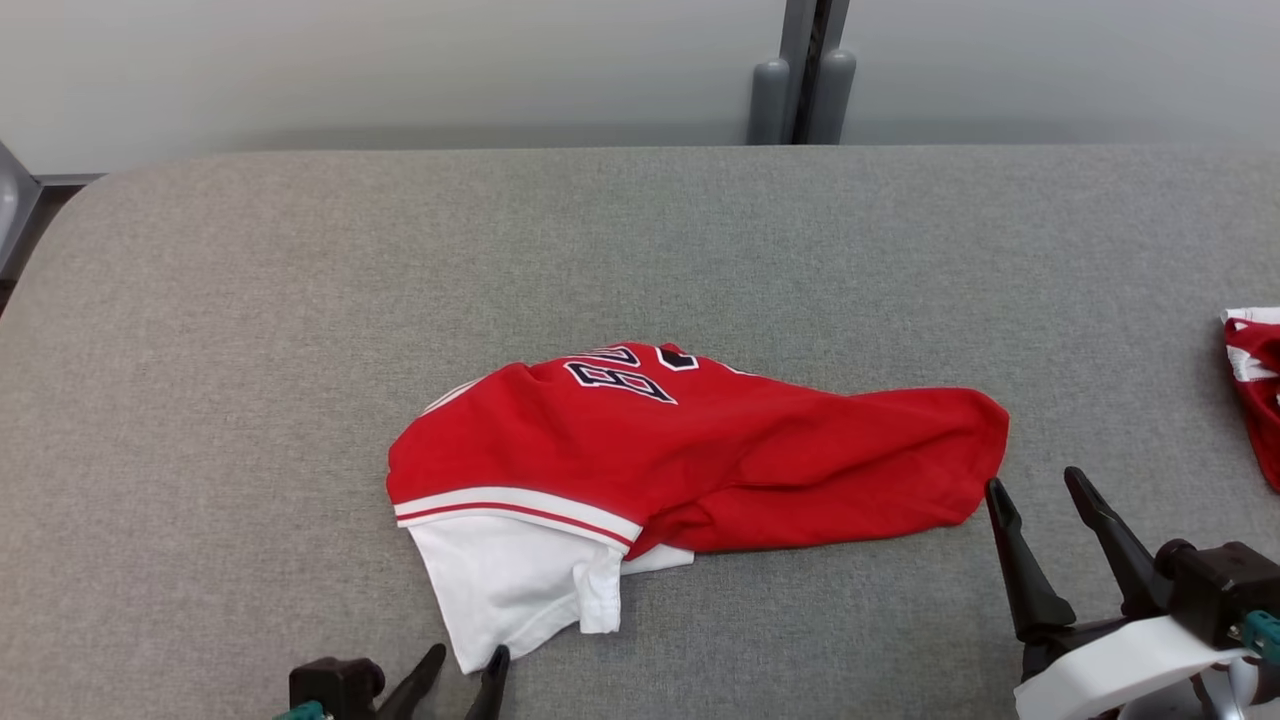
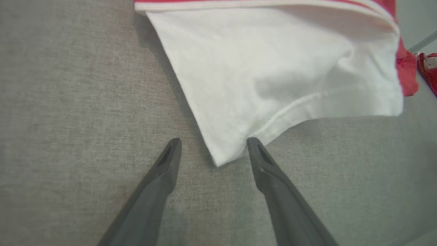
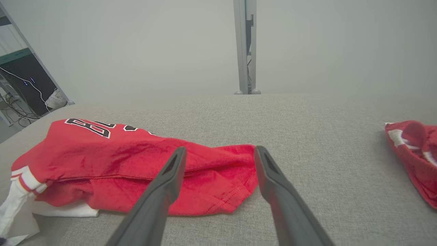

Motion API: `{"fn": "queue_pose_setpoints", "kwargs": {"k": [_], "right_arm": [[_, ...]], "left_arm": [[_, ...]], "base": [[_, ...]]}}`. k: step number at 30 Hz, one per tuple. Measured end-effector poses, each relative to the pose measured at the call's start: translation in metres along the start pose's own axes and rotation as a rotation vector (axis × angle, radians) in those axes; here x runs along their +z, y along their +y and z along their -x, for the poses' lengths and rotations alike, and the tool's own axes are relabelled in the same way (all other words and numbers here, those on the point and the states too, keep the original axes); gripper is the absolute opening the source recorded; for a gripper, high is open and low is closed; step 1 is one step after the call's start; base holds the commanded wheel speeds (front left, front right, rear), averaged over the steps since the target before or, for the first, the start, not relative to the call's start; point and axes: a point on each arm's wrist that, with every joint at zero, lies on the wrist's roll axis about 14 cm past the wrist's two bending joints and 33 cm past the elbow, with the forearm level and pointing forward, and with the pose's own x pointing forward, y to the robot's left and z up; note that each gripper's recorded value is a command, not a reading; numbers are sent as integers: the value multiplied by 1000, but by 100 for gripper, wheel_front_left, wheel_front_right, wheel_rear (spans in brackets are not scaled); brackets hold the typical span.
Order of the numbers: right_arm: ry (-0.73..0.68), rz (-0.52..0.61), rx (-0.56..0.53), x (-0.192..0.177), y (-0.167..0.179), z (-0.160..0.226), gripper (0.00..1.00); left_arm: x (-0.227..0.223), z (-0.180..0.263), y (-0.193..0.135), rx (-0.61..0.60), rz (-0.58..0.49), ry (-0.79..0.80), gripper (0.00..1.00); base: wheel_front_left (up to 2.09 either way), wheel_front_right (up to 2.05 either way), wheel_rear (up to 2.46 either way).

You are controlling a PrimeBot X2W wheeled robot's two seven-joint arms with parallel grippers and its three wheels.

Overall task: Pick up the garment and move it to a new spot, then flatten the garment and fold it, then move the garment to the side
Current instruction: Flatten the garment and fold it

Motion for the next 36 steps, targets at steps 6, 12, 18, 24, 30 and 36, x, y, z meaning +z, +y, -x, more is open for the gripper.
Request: {"fn": "queue_pose_setpoints", "kwargs": {"k": [6,12,18,24,30,36], "right_arm": [[18,-2,-16,-5,-6,-4,100],[46,1,-40,-13,-15,-4,100],[124,-4,-42,-36,-21,-16,100],[210,-33,-33,-65,-23,-37,100],[320,-63,-12,-104,-20,-48,100],[296,-86,3,-102,-16,-55,0]], "left_arm": [[1,-14,4,0,12,11,0],[1,-18,8,4,2,17,0],[6,-24,9,5,-5,1,0],[11,-37,10,5,-5,-18,0],[12,-47,15,7,-8,-26,0],[23,-48,17,9,-19,-79,0]], "base": [[0,0,0],[0,0,0],[0,0,0],[0,0,0],[0,0,0],[0,0,0]]}}
